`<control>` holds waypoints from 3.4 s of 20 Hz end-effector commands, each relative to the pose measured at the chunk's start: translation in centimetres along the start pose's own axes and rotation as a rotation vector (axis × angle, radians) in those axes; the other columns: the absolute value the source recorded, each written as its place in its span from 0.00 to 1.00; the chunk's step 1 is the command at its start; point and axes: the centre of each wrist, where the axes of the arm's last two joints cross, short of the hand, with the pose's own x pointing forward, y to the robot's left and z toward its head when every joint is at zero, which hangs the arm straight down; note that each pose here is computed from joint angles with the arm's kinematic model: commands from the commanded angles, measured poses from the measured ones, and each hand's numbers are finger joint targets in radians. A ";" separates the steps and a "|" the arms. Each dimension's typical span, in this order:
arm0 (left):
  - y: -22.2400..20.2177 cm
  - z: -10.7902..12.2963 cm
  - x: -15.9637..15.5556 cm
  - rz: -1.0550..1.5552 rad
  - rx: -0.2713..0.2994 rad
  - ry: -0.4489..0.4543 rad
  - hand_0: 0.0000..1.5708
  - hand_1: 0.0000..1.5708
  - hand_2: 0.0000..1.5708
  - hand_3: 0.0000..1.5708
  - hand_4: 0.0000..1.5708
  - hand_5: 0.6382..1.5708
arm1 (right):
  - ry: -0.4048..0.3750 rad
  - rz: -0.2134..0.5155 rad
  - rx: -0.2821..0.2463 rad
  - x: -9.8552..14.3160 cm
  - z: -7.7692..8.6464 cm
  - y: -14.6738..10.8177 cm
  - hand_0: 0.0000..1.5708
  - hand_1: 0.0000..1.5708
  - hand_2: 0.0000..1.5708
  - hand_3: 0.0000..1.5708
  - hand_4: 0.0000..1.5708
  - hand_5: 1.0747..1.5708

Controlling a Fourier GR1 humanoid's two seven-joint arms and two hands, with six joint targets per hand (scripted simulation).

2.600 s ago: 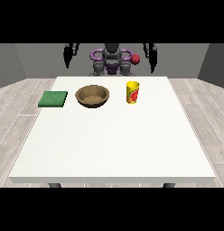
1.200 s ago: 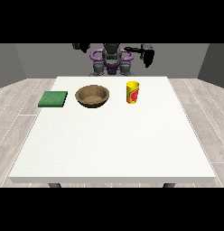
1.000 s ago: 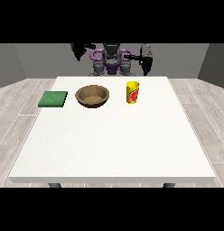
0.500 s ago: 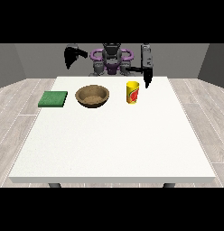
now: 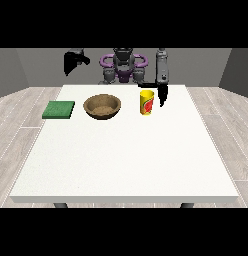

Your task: Pick the cup and pour the ball into the bowl, then pick the bowl and place it on the pad

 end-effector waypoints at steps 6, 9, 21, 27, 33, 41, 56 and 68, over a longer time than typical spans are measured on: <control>0.1 -0.8 -1.7 0.002 0.037 0.014 0.00 0.00 0.00 0.00 0.00 0.96 | 0.006 0.003 0.023 -1.2 0.1 -2.0 0.00 0.00 0.25 0.35 0.40 0.99; 2.6 0.0 -2.7 -0.009 0.079 -0.032 0.00 0.00 0.00 0.00 0.00 0.96 | -0.028 -0.012 0.035 1.5 -0.3 -0.4 0.00 0.00 0.23 0.35 0.39 0.99; 0.2 1.7 -4.2 -0.195 0.019 -0.097 0.83 0.83 1.00 1.00 0.81 0.64 | -0.054 0.005 -0.035 1.2 -2.0 -6.8 0.00 0.00 0.27 0.43 0.36 1.00; -0.6 0.7 -4.0 -0.211 0.011 -0.102 0.85 0.85 1.00 1.00 0.82 0.60 | -0.039 0.009 -0.051 0.1 -1.5 -7.7 0.00 0.00 0.26 0.41 0.37 1.00; -3.0 -2.9 -1.8 -0.263 -0.025 -0.038 0.86 0.86 1.00 1.00 0.84 0.55 | 0.109 0.024 -0.065 -4.4 1.0 -10.0 0.00 0.00 0.24 0.45 0.37 1.00; -5.2 -8.3 1.9 -0.534 -0.030 -0.125 0.87 0.87 1.00 1.00 0.87 0.64 | 0.063 0.026 -0.053 -4.2 -0.1 -11.0 0.00 0.00 0.23 0.43 0.35 1.00; -9.0 -8.9 1.4 -1.109 -0.128 -0.153 0.95 0.95 1.00 1.00 0.94 0.72 | 0.092 0.007 -0.005 -5.5 -0.6 -10.9 0.00 0.00 0.22 0.43 0.34 0.99; -14.5 -7.2 0.3 -1.577 -0.313 -0.372 1.00 1.00 1.00 1.00 0.75 0.92 | 0.168 0.053 -0.043 -7.9 -0.4 -10.6 0.00 0.00 0.24 0.42 0.36 0.99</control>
